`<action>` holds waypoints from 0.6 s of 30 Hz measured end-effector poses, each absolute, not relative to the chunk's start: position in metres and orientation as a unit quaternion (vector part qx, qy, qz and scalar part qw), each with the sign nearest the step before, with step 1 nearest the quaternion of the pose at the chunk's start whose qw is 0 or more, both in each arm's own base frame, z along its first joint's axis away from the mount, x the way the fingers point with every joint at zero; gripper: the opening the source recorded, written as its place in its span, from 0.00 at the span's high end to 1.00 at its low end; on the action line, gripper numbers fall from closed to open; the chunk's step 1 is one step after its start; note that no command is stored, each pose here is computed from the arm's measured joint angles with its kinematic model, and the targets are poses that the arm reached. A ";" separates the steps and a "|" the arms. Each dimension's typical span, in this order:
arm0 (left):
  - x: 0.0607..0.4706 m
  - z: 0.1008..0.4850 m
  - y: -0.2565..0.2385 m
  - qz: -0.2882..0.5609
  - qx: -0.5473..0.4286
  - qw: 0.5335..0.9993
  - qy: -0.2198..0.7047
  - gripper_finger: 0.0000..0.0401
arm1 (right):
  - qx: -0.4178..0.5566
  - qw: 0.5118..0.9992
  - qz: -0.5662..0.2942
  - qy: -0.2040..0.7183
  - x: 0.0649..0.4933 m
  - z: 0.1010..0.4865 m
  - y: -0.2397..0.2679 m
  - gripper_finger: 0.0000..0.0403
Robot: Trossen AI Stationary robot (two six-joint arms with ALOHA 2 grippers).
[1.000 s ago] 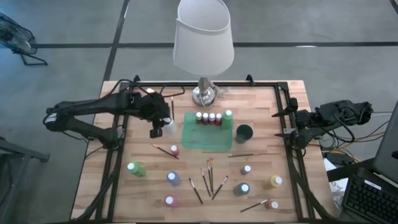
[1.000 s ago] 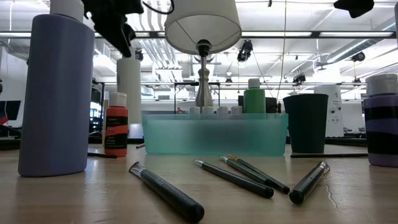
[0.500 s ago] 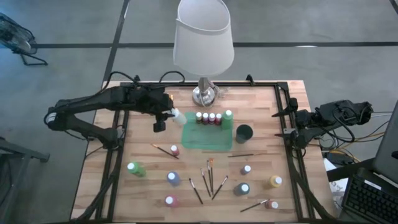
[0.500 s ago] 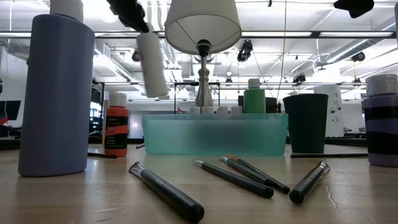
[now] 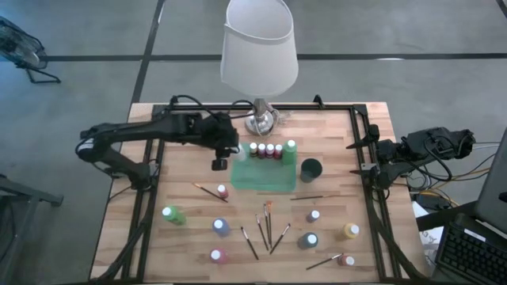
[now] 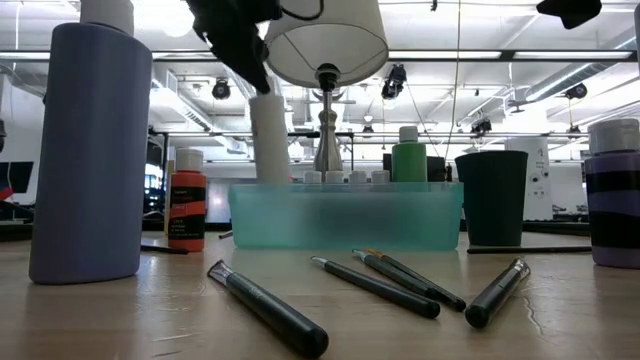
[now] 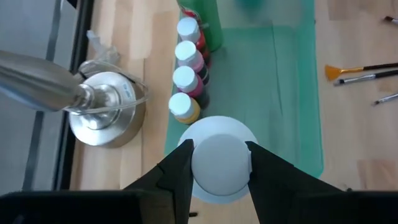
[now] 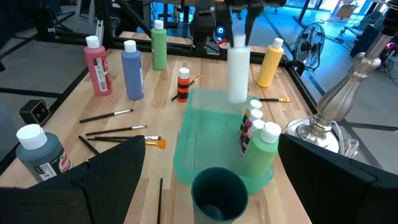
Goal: Pick & Place Paint Supplies
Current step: Put the white paint bottle into the green bin
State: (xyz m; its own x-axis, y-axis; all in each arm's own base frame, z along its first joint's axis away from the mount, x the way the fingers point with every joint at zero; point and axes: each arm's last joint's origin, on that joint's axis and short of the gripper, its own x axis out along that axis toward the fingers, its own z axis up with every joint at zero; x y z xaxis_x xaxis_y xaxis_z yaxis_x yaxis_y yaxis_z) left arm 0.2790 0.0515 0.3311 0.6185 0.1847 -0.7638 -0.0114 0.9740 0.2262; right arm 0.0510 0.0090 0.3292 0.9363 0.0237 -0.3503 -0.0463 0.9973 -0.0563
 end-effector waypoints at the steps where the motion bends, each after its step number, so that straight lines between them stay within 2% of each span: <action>1: 0.282 0.329 0.052 0.053 0.100 0.893 0.436 0.67 | -0.032 0.983 0.018 0.178 0.051 0.329 0.009 0.10; 18: 0.313 0.299 0.058 0.037 0.118 0.872 0.474 0.67 | -0.033 0.983 0.018 0.177 0.051 0.329 0.009 0.10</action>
